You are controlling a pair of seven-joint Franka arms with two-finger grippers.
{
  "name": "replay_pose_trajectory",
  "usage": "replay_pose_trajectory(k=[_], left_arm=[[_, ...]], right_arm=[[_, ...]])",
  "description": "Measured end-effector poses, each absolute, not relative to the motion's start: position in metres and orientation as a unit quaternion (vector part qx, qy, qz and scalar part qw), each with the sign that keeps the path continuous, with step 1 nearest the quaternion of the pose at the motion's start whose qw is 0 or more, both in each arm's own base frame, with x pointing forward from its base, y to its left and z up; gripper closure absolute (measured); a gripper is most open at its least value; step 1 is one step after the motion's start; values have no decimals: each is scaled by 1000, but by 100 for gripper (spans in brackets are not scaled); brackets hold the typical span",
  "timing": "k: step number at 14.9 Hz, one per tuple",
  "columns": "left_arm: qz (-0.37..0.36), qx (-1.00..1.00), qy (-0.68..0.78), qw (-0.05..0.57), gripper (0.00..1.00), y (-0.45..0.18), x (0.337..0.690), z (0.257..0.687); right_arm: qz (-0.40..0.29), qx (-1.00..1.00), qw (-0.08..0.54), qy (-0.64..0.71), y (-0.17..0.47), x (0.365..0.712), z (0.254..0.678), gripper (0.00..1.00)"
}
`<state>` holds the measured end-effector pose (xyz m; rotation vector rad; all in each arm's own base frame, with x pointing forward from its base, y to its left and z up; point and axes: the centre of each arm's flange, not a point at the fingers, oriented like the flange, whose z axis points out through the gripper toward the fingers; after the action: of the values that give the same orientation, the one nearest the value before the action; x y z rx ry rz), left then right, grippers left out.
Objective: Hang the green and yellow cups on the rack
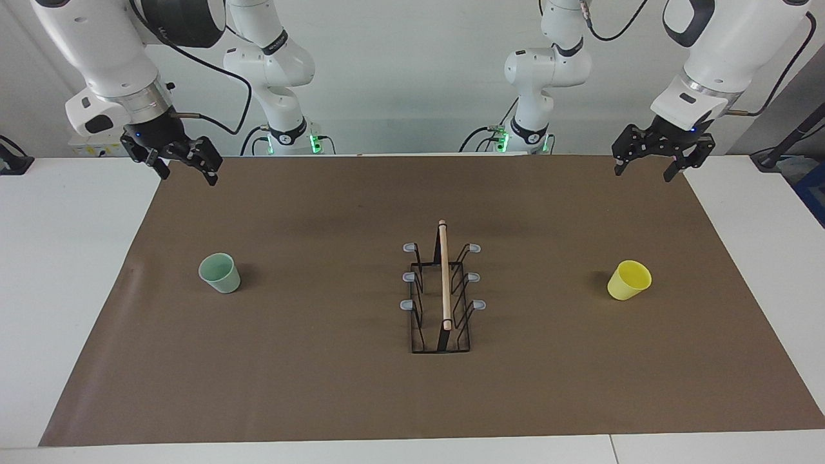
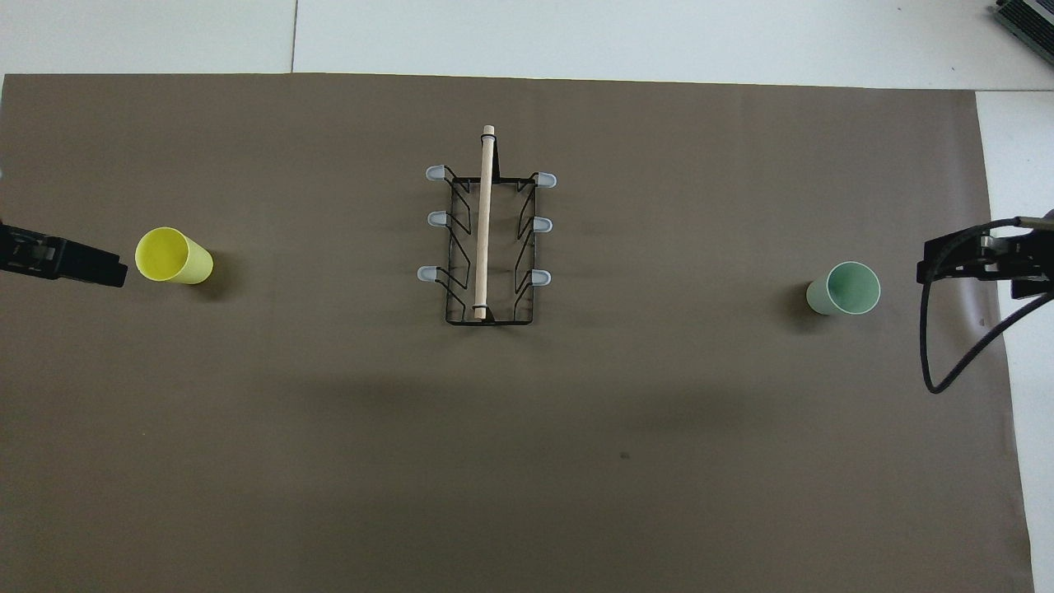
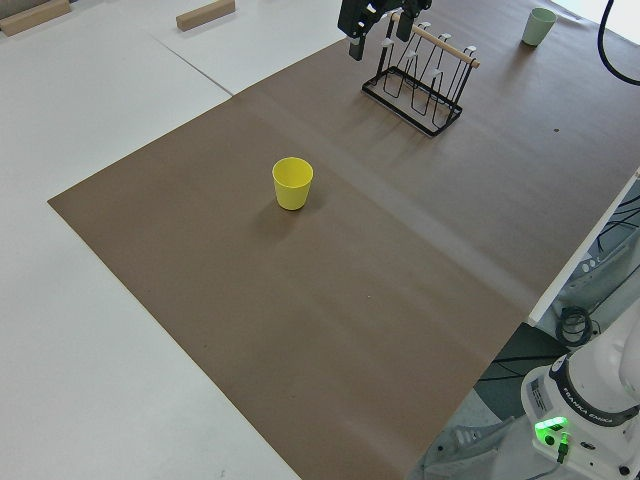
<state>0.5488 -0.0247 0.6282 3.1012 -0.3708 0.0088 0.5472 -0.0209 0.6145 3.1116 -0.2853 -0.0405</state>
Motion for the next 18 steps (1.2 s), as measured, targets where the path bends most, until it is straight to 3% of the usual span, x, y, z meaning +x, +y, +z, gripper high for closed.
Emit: replay_pose_trajectory(k=[14,18], left_arm=[[-7,995,-102,-3,0,-16,544,630],[-6,995,-101,-3,0,-17,552,629]], right_arm=[[-16,996,9,-83,-4,546,614,0],[-25,996,17,-84,-9,551,594,0]])
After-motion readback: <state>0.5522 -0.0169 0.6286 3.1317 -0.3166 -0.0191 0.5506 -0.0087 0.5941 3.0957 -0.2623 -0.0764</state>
